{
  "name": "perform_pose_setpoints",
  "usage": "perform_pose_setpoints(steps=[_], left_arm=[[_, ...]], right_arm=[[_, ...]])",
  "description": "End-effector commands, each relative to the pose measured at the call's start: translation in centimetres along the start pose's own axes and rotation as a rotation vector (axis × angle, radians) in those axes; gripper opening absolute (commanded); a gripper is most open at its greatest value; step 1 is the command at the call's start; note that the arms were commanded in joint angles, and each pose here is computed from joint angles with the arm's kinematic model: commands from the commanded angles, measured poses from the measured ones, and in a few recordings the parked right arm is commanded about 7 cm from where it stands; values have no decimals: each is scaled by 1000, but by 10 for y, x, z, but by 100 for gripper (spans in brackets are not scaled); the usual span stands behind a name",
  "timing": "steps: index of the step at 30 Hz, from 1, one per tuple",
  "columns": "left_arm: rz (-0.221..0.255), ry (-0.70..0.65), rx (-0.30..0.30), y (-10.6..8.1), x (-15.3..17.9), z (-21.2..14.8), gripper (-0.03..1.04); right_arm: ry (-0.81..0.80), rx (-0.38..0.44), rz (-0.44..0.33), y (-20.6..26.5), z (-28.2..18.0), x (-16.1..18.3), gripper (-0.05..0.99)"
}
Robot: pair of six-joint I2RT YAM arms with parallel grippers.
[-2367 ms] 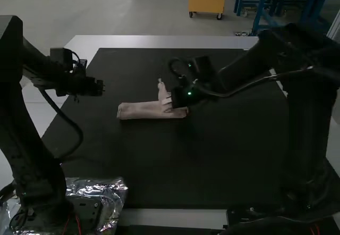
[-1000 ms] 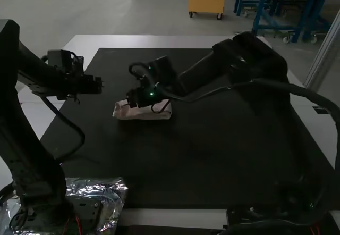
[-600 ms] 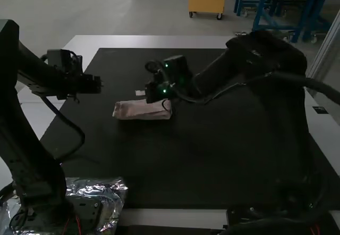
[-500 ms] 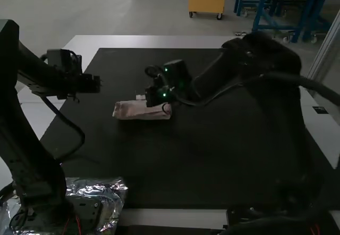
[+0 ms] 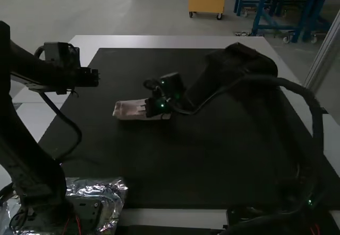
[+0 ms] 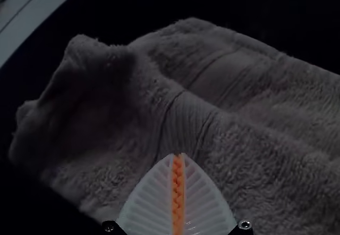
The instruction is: Fold the towel.
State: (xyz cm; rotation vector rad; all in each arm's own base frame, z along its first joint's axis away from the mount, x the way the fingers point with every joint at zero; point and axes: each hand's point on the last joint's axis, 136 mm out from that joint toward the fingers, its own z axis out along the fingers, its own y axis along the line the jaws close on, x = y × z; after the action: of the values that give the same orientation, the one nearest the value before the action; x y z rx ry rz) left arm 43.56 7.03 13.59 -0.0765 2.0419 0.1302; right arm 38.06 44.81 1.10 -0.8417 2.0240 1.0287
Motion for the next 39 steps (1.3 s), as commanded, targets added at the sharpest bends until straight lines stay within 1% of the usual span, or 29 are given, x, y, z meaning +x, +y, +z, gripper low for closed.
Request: perform_pose_setpoints(steps=[1, 5, 8, 9, 11, 13, 14, 15, 16, 18, 19, 20, 21, 25, 29, 33, 34, 36, 39], left_arm=[[-6, -67, -13, 3, -30, -9, 97], [-5, -91, -13, 2, -39, -17, 97], [0, -125, -7, -1, -53, -25, 97], [2, -137, -4, -2, -58, -28, 97], [7, -161, 7, -8, -71, -36, 97], [13, -192, 18, -13, -87, -45, 97], [15, -210, 23, -15, -95, -50, 97], [17, -227, 27, -17, -104, -56, 97], [19, -240, 32, -19, -110, -62, 97], [23, -274, 42, -24, -124, -75, 97], [24, -293, 47, -26, -130, -81, 97], [26, -318, 52, -28, -138, -88, 97], [30, -341, 60, -32, -145, -96, 97], [41, -448, 95, -45, -172, -131, 97], [43, -539, 131, -57, -192, -170, 97], [27, -636, 111, -56, -207, -209, 97], [22, -663, 110, -54, -211, -219, 97], [11, -697, 88, -47, -212, -234, 97], [8, -753, 86, -43, -211, -259, 97]], right_arm=[[-23, 12, 8, -12, 4, -8, -3], [-1, 15, 19, -17, 10, 6, -3], [-6, 15, 20, -18, 7, 2, -2], [-22, 14, 28, -16, 4, -7, -2], [-85, 9, 10, -6, -13, -47, -2], [-143, 22, -7, -4, -38, -86, -2], [-169, 32, -10, -4, -52, -104, 3], [-195, 44, -13, -4, -67, -123, 14], [-225, 56, -19, -1, -84, -143, 29], [-295, 103, -41, 2, -121, -181, 63], [-323, 112, -59, 8, -138, -197, 76], [-350, 118, -67, 13, -156, -211, 87], [-378, 128, -78, 16, -173, -223, 92], [-475, 192, -97, 21, -242, -256, 91], [-604, 306, -132, 32, -316, -275, 91], [-727, 377, -169, 60, -386, -280, 91], [-754, 388, -177, 66, -403, -277, 91], [-804, 422, -189, 77, -436, -271, 91], [-880, 464, -217, 96, -482, -258, 91]])
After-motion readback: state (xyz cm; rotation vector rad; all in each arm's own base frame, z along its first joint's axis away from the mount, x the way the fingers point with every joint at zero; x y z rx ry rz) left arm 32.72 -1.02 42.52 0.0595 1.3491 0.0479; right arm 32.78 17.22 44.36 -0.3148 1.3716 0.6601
